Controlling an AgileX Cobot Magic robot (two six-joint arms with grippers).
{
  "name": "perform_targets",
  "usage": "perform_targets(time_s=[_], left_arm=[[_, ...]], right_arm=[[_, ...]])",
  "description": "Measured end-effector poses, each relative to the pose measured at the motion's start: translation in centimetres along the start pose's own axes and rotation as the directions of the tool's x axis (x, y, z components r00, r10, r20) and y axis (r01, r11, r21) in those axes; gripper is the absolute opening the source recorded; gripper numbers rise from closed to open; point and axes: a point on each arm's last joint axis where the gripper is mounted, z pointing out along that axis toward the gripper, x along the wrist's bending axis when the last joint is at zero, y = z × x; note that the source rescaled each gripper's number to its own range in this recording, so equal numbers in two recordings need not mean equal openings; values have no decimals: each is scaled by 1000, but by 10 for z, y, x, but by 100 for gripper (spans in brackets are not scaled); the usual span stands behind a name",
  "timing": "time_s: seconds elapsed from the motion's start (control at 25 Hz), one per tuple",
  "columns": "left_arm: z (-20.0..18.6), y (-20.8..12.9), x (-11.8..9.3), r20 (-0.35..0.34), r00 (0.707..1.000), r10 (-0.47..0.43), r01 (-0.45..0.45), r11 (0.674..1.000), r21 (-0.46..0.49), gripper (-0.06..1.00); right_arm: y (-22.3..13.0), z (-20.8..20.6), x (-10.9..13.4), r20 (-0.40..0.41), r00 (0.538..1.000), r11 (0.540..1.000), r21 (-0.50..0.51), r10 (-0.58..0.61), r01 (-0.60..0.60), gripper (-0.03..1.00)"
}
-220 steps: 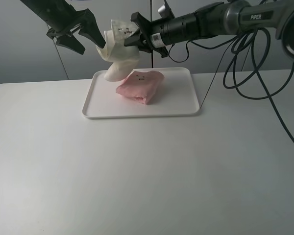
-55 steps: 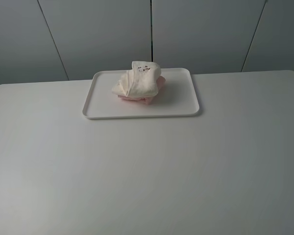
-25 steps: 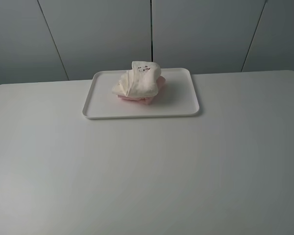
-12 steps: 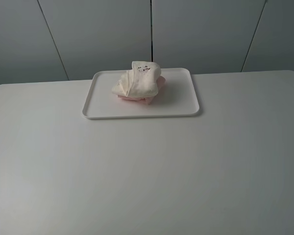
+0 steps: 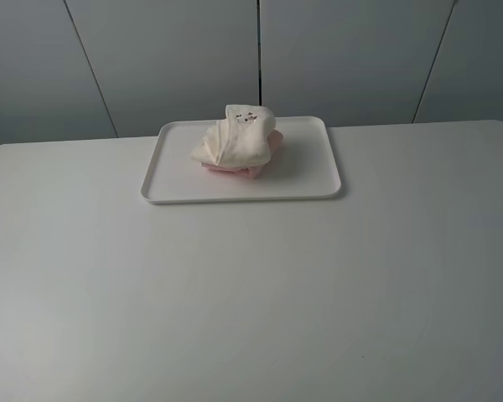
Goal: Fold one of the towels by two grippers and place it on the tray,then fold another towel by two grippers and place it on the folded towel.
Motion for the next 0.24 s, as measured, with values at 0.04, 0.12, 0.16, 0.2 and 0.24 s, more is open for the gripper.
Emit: perform_targets(time_s=[0.04, 0.12, 0.16, 0.2, 0.24], left_arm=[[0, 0, 0, 0, 1000, 0, 0, 1000, 0, 100], [0, 0, 0, 0, 1000, 0, 0, 1000, 0, 100], [0, 0, 0, 0, 1000, 0, 0, 1000, 0, 100], [0, 0, 0, 0, 1000, 0, 0, 1000, 0, 100], [0, 0, 0, 0, 1000, 0, 0, 1000, 0, 100]], right_arm=[[0, 0, 0, 0, 1000, 1000, 0, 0, 0, 99], [0, 0, 0, 0, 1000, 1000, 0, 0, 0, 99], [0, 0, 0, 0, 1000, 1000, 0, 0, 0, 99], [0, 0, 0, 0, 1000, 1000, 0, 0, 0, 99], [0, 0, 0, 0, 1000, 1000, 0, 0, 0, 99]])
